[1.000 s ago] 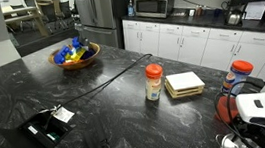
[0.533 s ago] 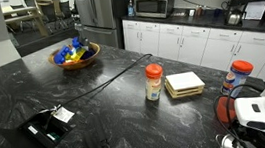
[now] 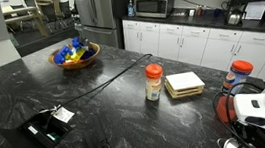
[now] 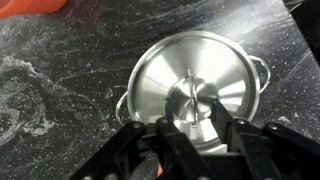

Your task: Pick up the lid off the silver pot and put it on the table.

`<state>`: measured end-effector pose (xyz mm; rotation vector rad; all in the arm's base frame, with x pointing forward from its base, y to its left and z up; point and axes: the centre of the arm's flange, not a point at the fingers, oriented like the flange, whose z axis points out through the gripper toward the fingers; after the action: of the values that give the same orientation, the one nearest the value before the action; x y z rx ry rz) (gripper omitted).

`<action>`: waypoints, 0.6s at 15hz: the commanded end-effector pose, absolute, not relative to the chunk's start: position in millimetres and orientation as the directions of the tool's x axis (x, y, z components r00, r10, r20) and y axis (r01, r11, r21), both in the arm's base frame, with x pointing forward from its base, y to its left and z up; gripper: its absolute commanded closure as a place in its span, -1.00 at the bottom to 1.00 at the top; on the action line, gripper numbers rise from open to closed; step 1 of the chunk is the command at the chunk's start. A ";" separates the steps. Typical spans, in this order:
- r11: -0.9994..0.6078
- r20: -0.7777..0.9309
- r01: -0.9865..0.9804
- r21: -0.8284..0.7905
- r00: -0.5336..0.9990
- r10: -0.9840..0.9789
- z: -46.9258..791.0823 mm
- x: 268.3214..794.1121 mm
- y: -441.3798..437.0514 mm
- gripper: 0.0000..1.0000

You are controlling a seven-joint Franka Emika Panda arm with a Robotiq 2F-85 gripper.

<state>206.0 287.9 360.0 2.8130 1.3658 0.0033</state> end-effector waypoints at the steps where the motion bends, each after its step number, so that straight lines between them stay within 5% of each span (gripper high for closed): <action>1: -0.631 0.005 0.775 0.032 0.631 0.776 339.5 192.9 266.7 0.77; 3: -0.633 0.008 0.773 0.033 0.633 0.774 339.6 193.1 267.7 0.99; 9: -0.644 0.014 0.763 0.046 0.644 0.765 343.5 192.8 271.2 0.98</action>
<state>204.7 288.7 360.1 2.8232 1.3384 0.0194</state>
